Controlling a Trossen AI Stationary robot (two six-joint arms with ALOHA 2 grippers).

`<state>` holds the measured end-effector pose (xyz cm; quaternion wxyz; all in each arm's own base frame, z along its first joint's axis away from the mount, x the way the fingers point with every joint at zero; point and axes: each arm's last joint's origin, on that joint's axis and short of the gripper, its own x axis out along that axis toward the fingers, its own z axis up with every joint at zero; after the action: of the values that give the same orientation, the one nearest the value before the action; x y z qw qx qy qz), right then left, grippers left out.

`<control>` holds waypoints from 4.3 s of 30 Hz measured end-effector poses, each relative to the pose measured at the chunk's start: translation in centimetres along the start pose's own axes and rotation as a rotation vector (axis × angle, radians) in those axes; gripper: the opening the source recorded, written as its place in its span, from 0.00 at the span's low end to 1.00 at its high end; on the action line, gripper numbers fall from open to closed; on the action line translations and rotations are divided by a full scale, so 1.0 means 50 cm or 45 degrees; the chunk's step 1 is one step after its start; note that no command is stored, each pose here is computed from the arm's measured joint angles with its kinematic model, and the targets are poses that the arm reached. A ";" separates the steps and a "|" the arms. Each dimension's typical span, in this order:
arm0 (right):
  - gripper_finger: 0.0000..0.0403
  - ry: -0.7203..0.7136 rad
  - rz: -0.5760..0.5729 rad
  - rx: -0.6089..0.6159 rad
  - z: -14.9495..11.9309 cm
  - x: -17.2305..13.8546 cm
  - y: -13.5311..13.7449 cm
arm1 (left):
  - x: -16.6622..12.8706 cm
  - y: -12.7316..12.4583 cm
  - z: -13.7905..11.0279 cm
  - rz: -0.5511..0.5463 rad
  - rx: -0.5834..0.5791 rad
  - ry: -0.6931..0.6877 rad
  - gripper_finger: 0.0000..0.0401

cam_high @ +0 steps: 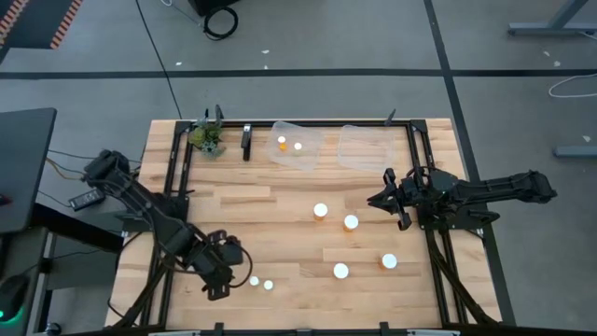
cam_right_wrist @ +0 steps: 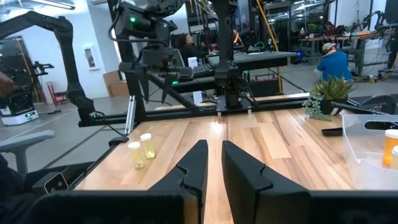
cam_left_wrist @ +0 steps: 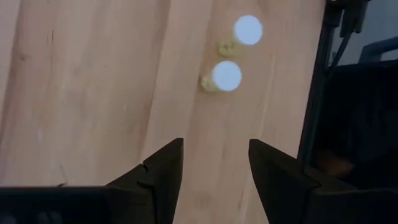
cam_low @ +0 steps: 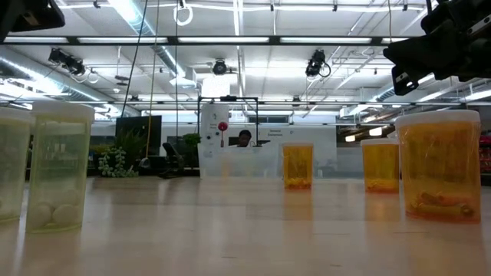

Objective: Pick and place medicine bottles into bin by pill shape (circle, oval)
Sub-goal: Put the small yellow pill bottle into the left transparent bin

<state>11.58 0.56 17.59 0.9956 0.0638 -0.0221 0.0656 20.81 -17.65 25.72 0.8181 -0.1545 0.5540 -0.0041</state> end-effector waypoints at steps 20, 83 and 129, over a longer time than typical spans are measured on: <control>0.13 0.000 0.000 0.000 0.000 0.000 0.000 | 0.074 -0.032 -0.008 0.008 -0.031 0.082 0.47; 0.13 0.001 0.000 0.000 0.000 0.000 0.000 | 0.191 -0.088 0.026 0.298 0.192 0.262 0.58; 0.13 0.001 0.000 0.000 0.000 0.000 0.000 | 0.213 -0.093 0.049 0.293 0.319 0.106 0.33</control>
<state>11.58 0.56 17.58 0.9956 0.0638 -0.0218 0.0657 27.90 -23.35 18.11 0.8024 0.0134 0.5965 0.0143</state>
